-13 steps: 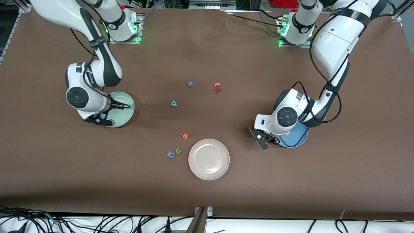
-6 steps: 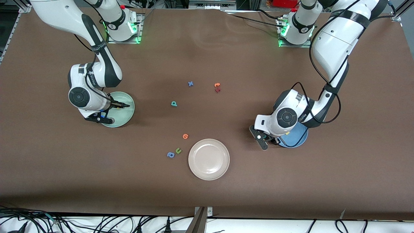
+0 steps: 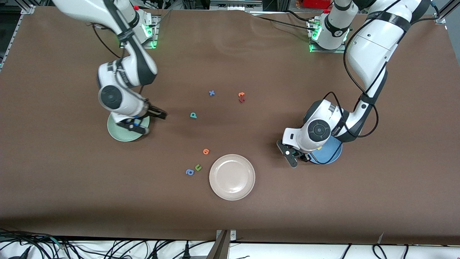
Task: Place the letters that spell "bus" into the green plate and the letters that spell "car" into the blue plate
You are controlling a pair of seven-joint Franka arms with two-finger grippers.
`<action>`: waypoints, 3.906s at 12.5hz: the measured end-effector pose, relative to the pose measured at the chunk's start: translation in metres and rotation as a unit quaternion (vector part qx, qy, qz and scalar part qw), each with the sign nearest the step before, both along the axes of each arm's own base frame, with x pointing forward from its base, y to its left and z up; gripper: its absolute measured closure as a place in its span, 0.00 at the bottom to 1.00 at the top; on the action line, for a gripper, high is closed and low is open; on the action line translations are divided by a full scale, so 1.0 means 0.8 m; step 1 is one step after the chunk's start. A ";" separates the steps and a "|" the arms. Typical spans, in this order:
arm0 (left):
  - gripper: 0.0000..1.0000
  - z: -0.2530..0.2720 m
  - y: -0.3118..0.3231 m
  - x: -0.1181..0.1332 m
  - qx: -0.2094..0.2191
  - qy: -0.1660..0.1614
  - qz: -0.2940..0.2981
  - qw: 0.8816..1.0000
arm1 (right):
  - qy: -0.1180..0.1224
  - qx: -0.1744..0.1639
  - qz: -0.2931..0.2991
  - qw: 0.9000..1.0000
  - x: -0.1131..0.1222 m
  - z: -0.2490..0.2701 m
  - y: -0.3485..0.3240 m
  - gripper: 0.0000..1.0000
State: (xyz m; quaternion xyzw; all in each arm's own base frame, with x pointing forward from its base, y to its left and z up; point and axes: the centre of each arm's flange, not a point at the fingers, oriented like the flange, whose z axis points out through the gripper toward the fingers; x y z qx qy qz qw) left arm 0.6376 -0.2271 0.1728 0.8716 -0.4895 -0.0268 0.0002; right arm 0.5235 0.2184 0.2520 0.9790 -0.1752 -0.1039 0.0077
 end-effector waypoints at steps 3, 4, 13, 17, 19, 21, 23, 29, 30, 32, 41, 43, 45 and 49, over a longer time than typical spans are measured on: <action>0.63 0.000 0.000 0.002 -0.002 -0.003 0.001 1.000 | -0.041 0.024 0.006 0.999 -0.018 0.000 0.078 0.01; 0.73 0.002 0.000 0.003 -0.002 -0.005 0.001 1.000 | -0.049 0.028 0.003 0.998 -0.024 -0.010 0.095 0.01; 0.73 0.083 0.028 0.025 0.020 -0.014 0.020 1.000 | -0.051 0.037 -0.011 0.998 -0.044 -0.089 0.131 0.07; 0.67 0.083 0.107 0.017 0.037 0.059 0.071 0.995 | -0.056 0.042 -0.014 0.997 -0.044 -0.107 0.131 0.13; 0.46 0.073 0.118 0.010 0.030 0.078 0.084 0.993 | -0.057 0.042 -0.014 0.997 -0.044 -0.107 0.131 0.22; 0.23 0.094 0.101 0.008 0.018 0.082 0.085 0.993 | -0.060 0.044 -0.013 0.997 -0.043 -0.103 0.133 0.44; 0.01 0.141 0.089 0.010 -0.013 0.076 0.103 0.992 | -0.062 0.046 -0.013 0.997 -0.042 -0.102 0.135 0.52; 0.00 0.321 0.071 -0.041 0.035 0.077 0.252 0.964 | -0.063 0.046 -0.012 0.997 -0.042 -0.100 0.136 0.62; 0.00 0.358 0.064 -0.059 0.048 0.068 0.287 0.954 | -0.058 0.041 -0.013 0.997 -0.041 -0.099 0.133 0.62; 0.00 0.424 0.068 -0.082 0.055 0.034 0.332 0.941 | -0.043 0.025 -0.009 0.999 -0.030 -0.084 0.116 0.63; 0.00 0.528 0.160 -0.100 0.017 -0.041 0.383 0.923 | 0.050 -0.017 0.119 0.992 0.049 0.004 -0.137 0.64; 0.00 0.524 0.165 -0.105 0.020 -0.020 0.388 0.921 | 0.061 -0.015 0.127 0.990 0.041 -0.023 -0.180 0.64; 0.00 0.523 0.177 -0.105 0.018 -0.012 0.396 0.918 | 0.060 -0.008 0.118 0.991 0.029 -0.049 -0.187 0.64; 0.00 0.524 0.174 -0.106 0.017 -0.011 0.391 0.920 | 0.063 0.013 0.100 0.993 0.020 -0.065 -0.177 0.64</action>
